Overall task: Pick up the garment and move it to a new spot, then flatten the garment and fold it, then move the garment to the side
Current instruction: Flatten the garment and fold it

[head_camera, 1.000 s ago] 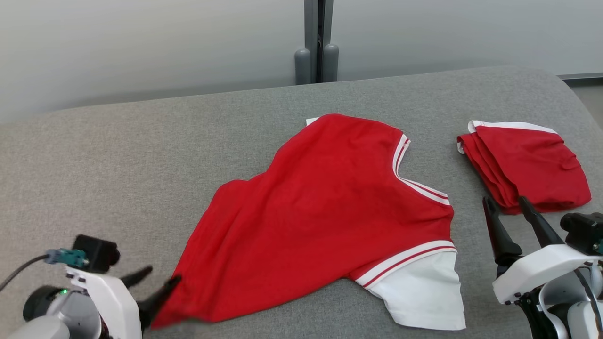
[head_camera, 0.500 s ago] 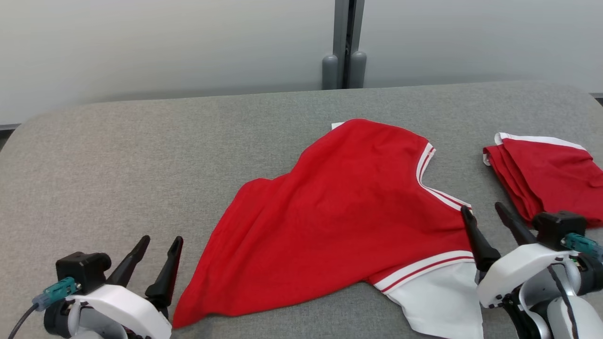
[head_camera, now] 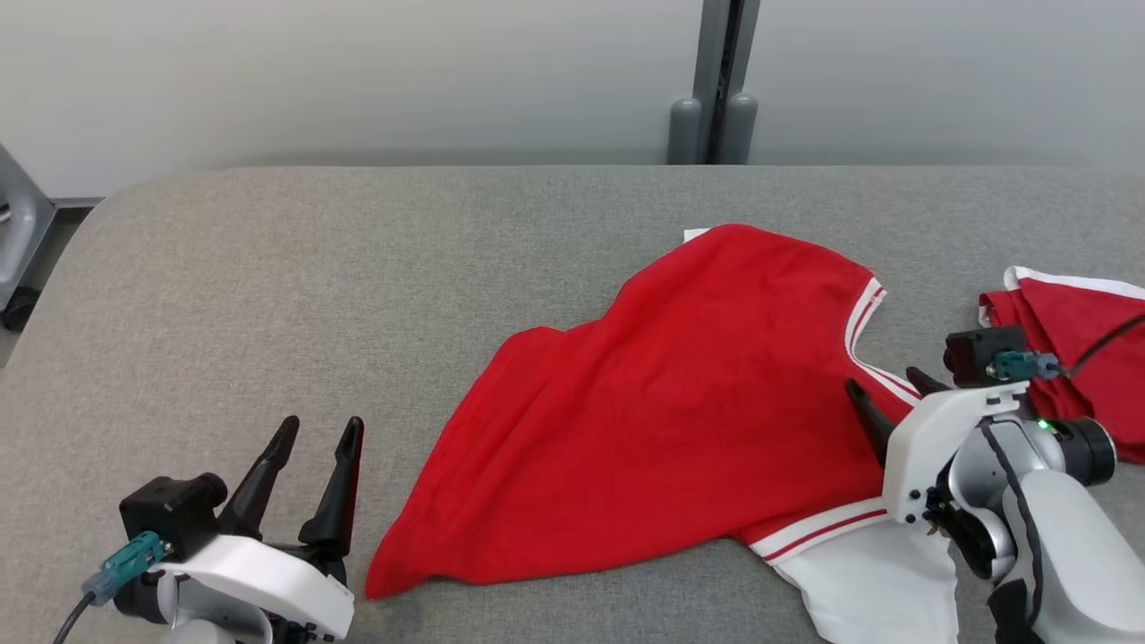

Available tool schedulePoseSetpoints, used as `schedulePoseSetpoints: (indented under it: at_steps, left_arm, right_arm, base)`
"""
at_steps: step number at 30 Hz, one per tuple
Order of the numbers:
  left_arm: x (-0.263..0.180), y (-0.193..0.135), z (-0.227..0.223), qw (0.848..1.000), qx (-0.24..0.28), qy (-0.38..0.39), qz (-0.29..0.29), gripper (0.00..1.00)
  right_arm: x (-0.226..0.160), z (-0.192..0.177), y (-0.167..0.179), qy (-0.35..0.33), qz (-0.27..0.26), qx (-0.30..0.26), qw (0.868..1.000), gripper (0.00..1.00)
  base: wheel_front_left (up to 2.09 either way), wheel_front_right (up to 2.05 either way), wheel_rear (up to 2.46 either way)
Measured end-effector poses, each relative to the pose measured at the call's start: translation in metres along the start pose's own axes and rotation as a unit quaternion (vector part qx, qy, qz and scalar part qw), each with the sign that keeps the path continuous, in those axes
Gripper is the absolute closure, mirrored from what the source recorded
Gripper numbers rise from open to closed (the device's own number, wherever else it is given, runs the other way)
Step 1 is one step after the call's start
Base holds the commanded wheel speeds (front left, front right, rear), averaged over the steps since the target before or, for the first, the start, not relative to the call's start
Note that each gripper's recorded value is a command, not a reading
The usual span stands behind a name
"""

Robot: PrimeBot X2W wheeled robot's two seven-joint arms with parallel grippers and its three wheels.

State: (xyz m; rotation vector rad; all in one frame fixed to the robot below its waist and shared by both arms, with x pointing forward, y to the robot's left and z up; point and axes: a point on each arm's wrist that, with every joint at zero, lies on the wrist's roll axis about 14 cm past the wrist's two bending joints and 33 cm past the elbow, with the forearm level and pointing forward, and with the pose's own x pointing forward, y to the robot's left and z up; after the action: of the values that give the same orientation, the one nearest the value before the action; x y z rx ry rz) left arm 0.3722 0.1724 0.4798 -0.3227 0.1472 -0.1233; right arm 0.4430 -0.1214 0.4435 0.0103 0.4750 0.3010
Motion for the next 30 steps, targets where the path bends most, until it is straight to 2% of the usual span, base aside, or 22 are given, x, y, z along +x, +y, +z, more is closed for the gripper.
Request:
schedulePoseSetpoints:
  at_steps: [7, 8, 9, 10, 11, 12, 16, 23, 30]
  left_arm:
    - [-0.006, 0.022, -0.008, 1.0, -0.01, 0.001, 0.028, 0.0]
    - [-0.007, 0.025, -0.009, 0.999, -0.012, 0.002, 0.033, 0.0]
    - [-0.008, 0.028, -0.009, 0.999, -0.015, 0.001, 0.037, 0.0]
    - [-0.009, 0.031, -0.01, 0.999, -0.015, 0.0, 0.042, 0.0]
    - [-0.01, 0.034, -0.01, 0.999, -0.016, 0.0, 0.046, 0.0]
    - [-0.011, 0.036, -0.011, 0.999, -0.016, 0.001, 0.049, 0.0]
    - [-0.013, 0.043, -0.015, 0.998, -0.017, 0.004, 0.058, 0.0]
    - [-0.007, 0.051, -0.024, 0.998, -0.02, 0.016, 0.061, 0.0]
    - [-0.001, 0.059, -0.034, 0.997, -0.02, 0.029, 0.065, 0.0]
  right_arm:
    - [0.03, -0.021, 0.006, 0.093, 0.012, -0.013, 0.995, 0.0]
    - [0.033, -0.022, 0.006, 0.098, 0.013, -0.015, 0.995, 0.13]
    - [0.036, -0.023, 0.006, 0.102, 0.014, -0.016, 0.995, 0.5]
    - [0.039, -0.024, 0.005, 0.107, 0.013, -0.018, 0.994, 0.6]
    - [0.041, -0.025, 0.004, 0.11, 0.013, -0.02, 0.994, 0.93]
    - [0.043, -0.026, 0.004, 0.114, 0.014, -0.02, 0.993, 1.0]
    - [0.054, -0.024, 0.007, 0.114, 0.02, -0.02, 0.993, 1.0]
    - [0.087, 0.032, -0.002, 0.044, 0.018, -0.001, 0.999, 1.0]
    - [0.124, 0.061, -0.005, 0.033, 0.019, 0.019, 0.999, 1.0]
  base:
    - [0.0, 0.0, 0.0]
    - [0.0, 0.0, 0.0]
    - [0.0, 0.0, 0.0]
    - [0.0, 0.0, 0.0]
    - [0.0, 0.0, 0.0]
    - [0.0, 0.0, 0.0]
    - [0.0, 0.0, 0.0]
    - [0.0, 0.0, 0.0]
    - [0.0, 0.0, 0.0]
